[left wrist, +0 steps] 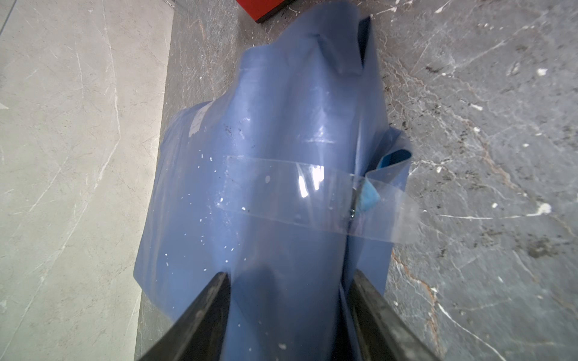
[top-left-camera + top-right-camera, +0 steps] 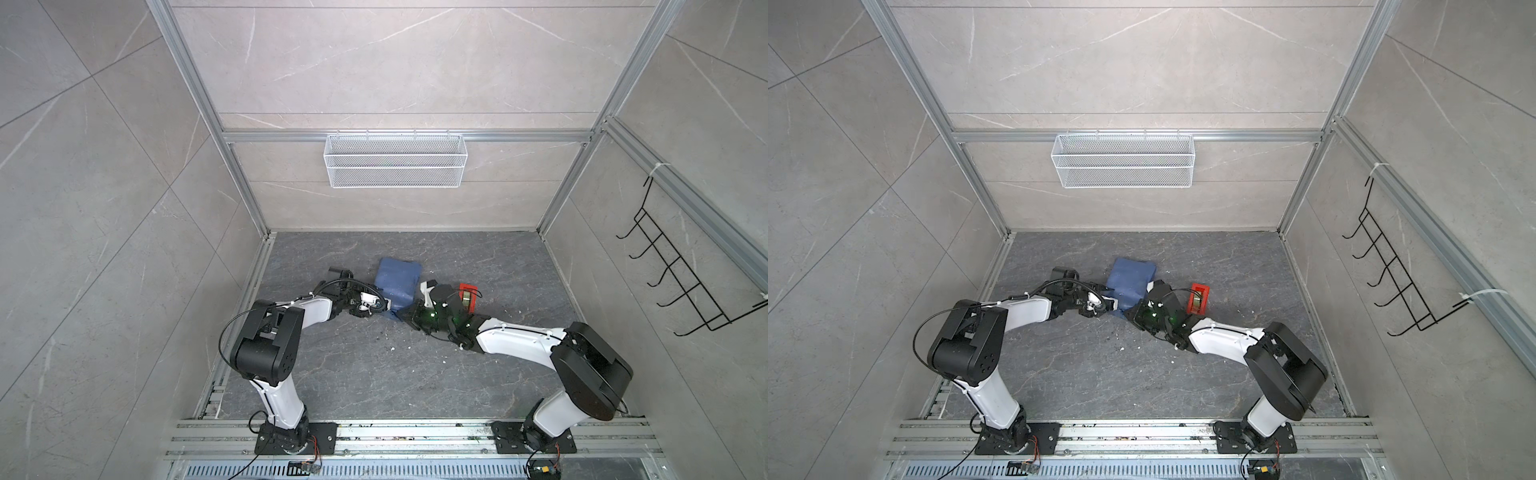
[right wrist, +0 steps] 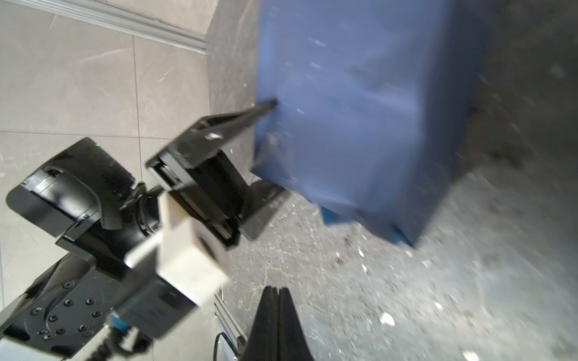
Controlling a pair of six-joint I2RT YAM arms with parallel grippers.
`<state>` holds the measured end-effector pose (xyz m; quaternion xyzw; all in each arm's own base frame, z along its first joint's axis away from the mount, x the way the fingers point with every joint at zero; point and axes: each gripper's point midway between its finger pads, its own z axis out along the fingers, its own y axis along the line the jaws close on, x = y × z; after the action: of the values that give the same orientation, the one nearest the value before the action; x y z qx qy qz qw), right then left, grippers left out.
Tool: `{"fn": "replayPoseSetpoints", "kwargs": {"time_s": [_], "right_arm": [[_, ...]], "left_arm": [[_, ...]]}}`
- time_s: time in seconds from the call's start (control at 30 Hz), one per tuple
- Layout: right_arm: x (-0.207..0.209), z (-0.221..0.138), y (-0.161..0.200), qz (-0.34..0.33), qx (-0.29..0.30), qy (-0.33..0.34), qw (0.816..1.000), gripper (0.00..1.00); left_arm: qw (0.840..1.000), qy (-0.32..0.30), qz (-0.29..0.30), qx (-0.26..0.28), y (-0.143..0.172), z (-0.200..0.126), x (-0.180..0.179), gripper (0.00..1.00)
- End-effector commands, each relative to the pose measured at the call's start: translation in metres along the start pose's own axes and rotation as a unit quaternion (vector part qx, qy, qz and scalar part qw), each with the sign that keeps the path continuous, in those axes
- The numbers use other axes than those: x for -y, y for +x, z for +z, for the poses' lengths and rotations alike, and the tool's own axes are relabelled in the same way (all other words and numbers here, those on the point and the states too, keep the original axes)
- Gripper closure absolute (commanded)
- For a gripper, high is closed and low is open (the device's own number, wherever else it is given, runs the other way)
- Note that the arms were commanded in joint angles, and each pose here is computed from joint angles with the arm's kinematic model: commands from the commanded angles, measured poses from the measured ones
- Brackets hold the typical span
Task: Wrap a gift box in wrapping paper
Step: Stick the wrapping paper to the gift box.
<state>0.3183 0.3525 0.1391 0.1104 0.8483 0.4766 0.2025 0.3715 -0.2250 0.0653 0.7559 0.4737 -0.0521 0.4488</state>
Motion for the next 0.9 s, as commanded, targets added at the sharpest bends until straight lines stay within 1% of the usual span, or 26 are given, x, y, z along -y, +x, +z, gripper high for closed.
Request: {"fn": "replayPoseSetpoints", "kwargs": {"time_s": [0.0, 0.1, 0.13, 0.3, 0.43, 0.5, 0.6, 0.7, 0.77, 0.87], "right_arm": [[-0.001, 0.020, -0.015, -0.025, -0.015, 0.005, 1.000, 1.00], [0.002, 0.036, -0.022, -0.025, -0.026, 0.005, 0.999, 1.00], [0.002, 0.041, -0.023, -0.036, -0.030, 0.003, 0.999, 1.00], [0.011, 0.060, -0.029, -0.033, -0.044, 0.010, 0.998, 1.00], [0.046, 0.069, -0.032, -0.016, -0.052, 0.056, 0.997, 1.00], [0.050, 0.067, -0.036, -0.016, -0.046, 0.065, 0.997, 1.00], [0.045, 0.060, -0.042, -0.026, -0.042, 0.069, 0.996, 1.00], [0.026, 0.049, -0.048, -0.026, -0.034, 0.041, 0.998, 1.00], [0.009, 0.037, -0.051, -0.040, -0.027, 0.022, 0.999, 0.99], [0.001, 0.024, -0.048, -0.041, -0.013, 0.010, 0.999, 0.99]], "left_arm": [[0.986, 0.137, -0.085, -0.050, 0.022, 0.011, 0.090, 0.39], [0.986, 0.137, -0.085, -0.050, 0.023, 0.013, 0.091, 0.39], [0.986, 0.138, -0.085, -0.050, 0.023, 0.014, 0.092, 0.39], [0.986, 0.136, -0.082, -0.050, 0.022, 0.012, 0.089, 0.39], [0.985, 0.140, -0.084, -0.052, 0.022, 0.012, 0.091, 0.39], [0.986, 0.136, -0.083, -0.051, 0.021, 0.010, 0.089, 0.39], [0.986, 0.138, -0.084, -0.051, 0.023, 0.013, 0.091, 0.39], [0.985, 0.139, -0.085, -0.052, 0.021, 0.011, 0.090, 0.39], [0.986, 0.137, -0.082, -0.052, 0.021, 0.010, 0.090, 0.39], [0.985, 0.140, -0.084, -0.053, 0.023, 0.013, 0.092, 0.39]]}}
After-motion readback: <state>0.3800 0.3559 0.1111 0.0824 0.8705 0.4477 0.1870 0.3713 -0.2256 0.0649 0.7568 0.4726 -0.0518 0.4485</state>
